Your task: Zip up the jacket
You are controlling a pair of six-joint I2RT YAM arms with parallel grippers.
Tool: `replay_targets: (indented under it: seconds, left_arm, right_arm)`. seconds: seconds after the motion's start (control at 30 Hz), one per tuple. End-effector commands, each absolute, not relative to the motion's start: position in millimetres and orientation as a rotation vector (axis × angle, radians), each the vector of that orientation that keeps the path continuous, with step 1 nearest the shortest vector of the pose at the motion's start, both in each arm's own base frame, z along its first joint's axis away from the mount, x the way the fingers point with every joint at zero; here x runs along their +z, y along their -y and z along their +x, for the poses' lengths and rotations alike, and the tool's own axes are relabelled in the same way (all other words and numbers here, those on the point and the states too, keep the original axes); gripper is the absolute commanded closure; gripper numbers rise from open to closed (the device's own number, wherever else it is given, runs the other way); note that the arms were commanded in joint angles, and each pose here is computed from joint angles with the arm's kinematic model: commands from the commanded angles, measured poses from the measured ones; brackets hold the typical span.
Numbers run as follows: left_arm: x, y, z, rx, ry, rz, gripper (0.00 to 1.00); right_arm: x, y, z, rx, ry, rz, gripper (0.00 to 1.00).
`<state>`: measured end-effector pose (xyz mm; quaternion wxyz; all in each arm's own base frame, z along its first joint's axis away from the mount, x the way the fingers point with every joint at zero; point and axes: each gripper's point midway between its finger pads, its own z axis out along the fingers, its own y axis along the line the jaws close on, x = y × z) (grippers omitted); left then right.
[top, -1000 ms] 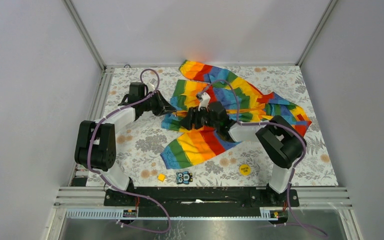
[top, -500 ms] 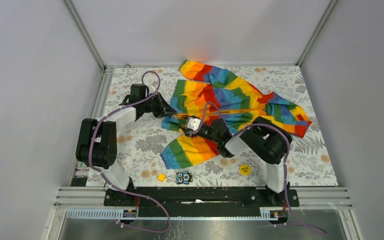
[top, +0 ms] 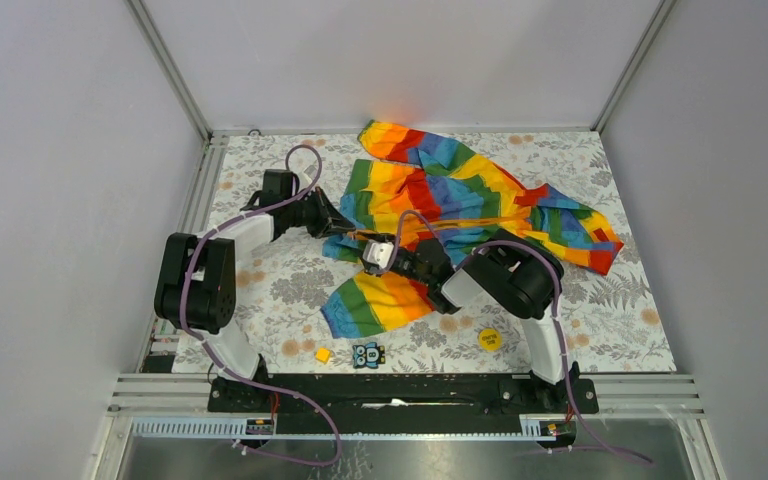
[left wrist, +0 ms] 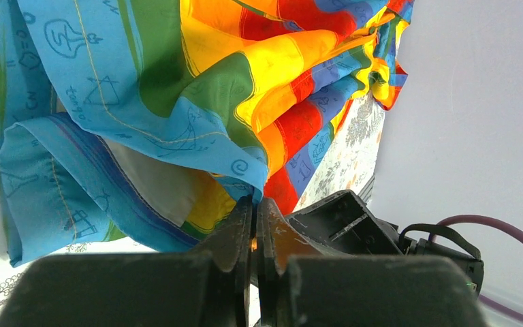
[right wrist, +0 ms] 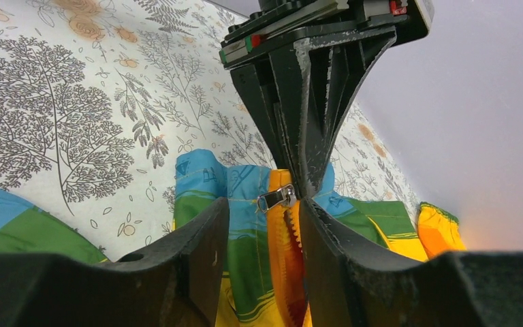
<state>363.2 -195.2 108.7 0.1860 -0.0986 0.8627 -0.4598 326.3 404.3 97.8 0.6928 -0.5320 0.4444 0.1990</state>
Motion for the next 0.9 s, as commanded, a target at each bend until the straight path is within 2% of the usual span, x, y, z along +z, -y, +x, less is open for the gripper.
replay_targets:
  seconds: [0.0,0.5,0.67,0.77,0.87]
  left_arm:
    - [123.2,200.3,369.3,-1.349,-2.392,-0.237,1.0]
    - [125.7,200.7,368.6,-1.358,-2.388,-0.235,1.0]
    - [125.1,200.5,368.6,-1.352,-2.388,-0.233,1.0]
    - [125.0,200.5,368.6,-1.352,-2.388,-0.233,1.0]
    - [125.3,200.5,368.7,-1.352,-2.387,-0.23,1.0]
  right_arm:
    - [150.6,-412.5,330.8,0.391,-0.808,-1.071,0.53]
    - [150.0,-417.3,336.9,0.337,-0.832,-1.032,0.6]
    - [147.9,-411.3,337.0,0.325,-0.859,-1.019,0.77]
    - [147.1,-407.4,337.2,0.351,-0.904,-0.987,0.93]
    - [147.7,-403.3,340.8,0.383,-0.968,-0.921,1.0]
